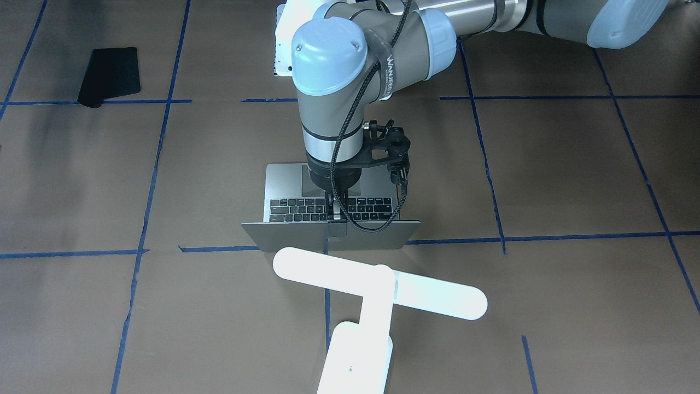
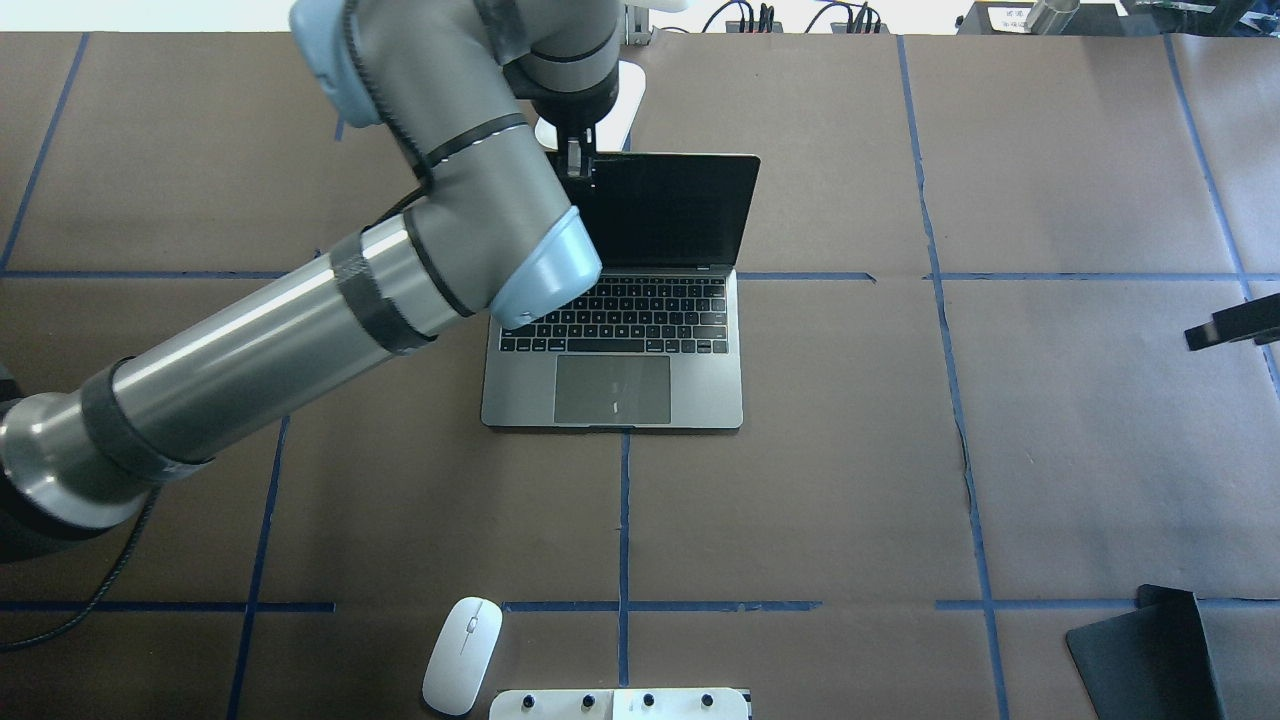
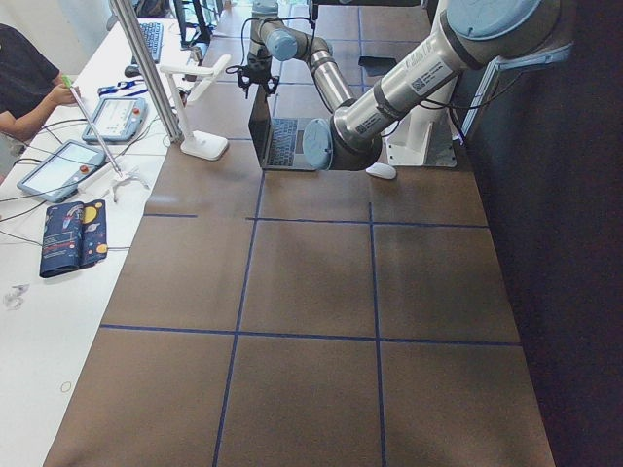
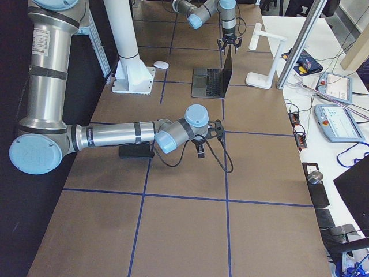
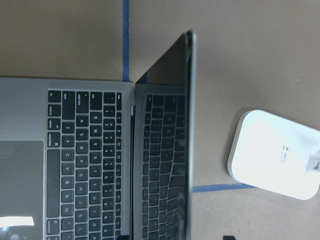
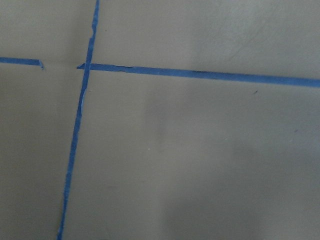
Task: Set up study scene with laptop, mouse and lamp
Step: 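Push the laptop lid open with left gripper while right arm reaches out, then grasp the black mouse pad's edge with the right gripper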
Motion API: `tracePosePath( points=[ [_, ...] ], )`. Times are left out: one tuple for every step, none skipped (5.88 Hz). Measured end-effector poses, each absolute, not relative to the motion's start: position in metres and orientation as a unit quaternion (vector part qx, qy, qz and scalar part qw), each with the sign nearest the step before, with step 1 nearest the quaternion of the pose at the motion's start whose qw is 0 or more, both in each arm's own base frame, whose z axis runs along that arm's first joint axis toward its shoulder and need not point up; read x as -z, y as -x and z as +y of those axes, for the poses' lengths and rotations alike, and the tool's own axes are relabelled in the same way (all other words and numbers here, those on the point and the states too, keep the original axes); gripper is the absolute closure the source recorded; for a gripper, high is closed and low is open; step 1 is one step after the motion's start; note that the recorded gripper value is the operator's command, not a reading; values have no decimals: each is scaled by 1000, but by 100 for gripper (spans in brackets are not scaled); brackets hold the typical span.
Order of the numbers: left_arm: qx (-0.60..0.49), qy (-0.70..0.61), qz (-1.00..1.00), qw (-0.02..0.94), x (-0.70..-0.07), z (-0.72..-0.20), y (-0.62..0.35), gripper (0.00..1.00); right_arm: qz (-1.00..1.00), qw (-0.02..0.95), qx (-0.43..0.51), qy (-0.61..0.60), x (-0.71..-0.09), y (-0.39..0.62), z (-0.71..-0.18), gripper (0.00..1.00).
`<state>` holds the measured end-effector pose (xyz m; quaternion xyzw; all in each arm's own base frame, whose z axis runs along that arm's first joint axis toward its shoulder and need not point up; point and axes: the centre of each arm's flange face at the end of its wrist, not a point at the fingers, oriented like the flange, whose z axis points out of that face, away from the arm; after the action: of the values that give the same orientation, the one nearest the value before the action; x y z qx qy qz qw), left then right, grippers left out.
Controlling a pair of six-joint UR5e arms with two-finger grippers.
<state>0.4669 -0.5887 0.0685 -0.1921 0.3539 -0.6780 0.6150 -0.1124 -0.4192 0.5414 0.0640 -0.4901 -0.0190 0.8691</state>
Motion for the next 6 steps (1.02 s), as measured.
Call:
tracePosePath(
  points=[
    [668,188,366,620,-83,-577,-445,29,-491,870,-13,-41,-528,143,-389,1],
    [651,186,373,634,-101,-565,-431,28,-478,877,-30,-23,-517,164,-354,1],
    [636,185,376,648,-120,-555,-422,28,-467,884,-40,-2,-514,173,-322,3],
    [629,182,377,655,-131,-550,-417,28,-460,887,-39,15,-522,175,-290,3],
    [626,180,378,658,-135,-549,-416,28,-461,886,-40,27,-537,171,-260,3],
    [624,180,378,659,-138,-549,-416,28,-461,886,-39,32,-562,170,-241,5]
  ],
)
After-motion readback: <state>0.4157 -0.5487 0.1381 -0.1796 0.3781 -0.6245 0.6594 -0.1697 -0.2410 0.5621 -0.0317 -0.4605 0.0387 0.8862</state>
